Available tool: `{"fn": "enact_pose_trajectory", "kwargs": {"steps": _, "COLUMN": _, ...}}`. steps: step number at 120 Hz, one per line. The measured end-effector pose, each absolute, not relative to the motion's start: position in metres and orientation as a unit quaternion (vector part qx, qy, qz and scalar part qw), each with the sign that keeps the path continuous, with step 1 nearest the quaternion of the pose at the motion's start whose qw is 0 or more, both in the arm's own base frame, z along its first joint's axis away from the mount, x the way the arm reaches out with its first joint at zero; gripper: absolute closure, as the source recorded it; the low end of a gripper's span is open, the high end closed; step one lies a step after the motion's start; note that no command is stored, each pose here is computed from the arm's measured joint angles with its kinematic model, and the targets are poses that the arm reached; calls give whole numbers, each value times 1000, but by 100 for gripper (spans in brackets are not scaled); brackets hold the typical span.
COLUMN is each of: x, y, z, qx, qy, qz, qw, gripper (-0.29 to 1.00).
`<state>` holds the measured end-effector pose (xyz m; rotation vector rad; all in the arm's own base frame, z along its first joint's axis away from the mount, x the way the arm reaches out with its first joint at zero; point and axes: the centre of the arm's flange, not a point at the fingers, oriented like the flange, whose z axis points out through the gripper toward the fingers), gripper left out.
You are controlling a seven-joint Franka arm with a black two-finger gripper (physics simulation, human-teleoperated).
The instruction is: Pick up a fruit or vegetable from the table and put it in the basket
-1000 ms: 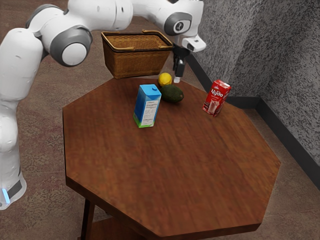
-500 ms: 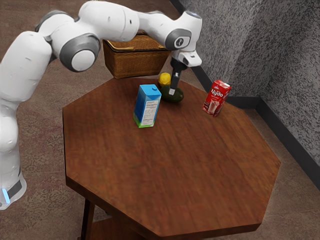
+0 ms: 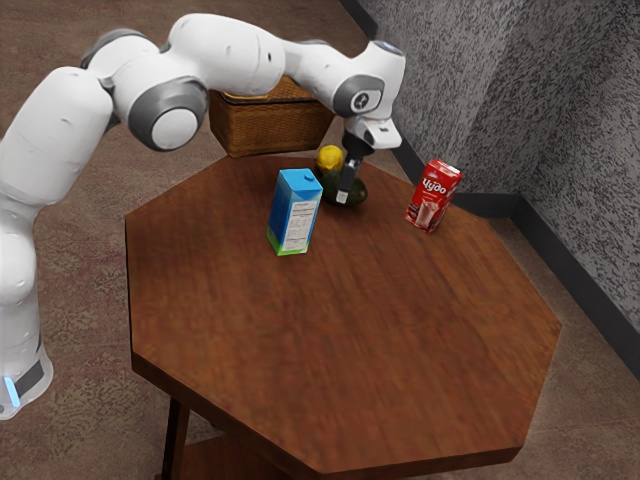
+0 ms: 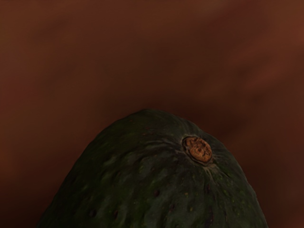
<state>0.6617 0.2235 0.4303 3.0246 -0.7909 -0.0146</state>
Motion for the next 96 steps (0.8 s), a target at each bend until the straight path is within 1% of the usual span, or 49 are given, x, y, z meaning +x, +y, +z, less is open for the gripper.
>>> {"fn": "enact_pose_trajectory", "kwargs": {"steps": 23, "x": 664, "y": 224, "z": 418, "qx": 965, "qy": -261, "qz": -8, "qw": 11, "gripper": 1}}
{"fn": "enact_pose_trajectory", "kwargs": {"steps": 39, "x": 665, "y": 224, "z": 412, "qx": 964, "qy": -265, "qz": -9, "qw": 15, "gripper": 13}}
{"fn": "enact_pose_trajectory", "kwargs": {"steps": 51, "x": 665, "y": 221, "z": 423, "qx": 963, "qy": -269, "qz": -2, "qw": 12, "gripper": 23}}
{"fn": "enact_pose_trajectory", "kwargs": {"steps": 59, "x": 659, "y": 220, "z": 456, "qx": 963, "qy": -271, "qz": 18, "qw": 3, "gripper": 27}}
{"fn": "enact_pose_trajectory", "kwargs": {"steps": 68, "x": 645, "y": 219, "z": 507, "qx": 961, "qy": -271, "qz": 44, "qw": -9, "gripper": 28}}
{"fn": "enact_pose_trajectory", "kwargs": {"steps": 80, "x": 606, "y": 231, "z": 579, "qx": 963, "qy": -256, "qz": 75, "qw": -27, "gripper": 27}}
{"fn": "enact_pose_trajectory", "kwargs": {"steps": 88, "x": 576, "y": 258, "z": 610, "qx": 969, "qy": -229, "qz": 82, "qw": -36, "gripper": 27}}
{"fn": "enact_pose_trajectory", "kwargs": {"steps": 96, "x": 552, "y": 284, "z": 626, "qx": 975, "qy": -203, "qz": 80, "qw": -39, "gripper": 28}}
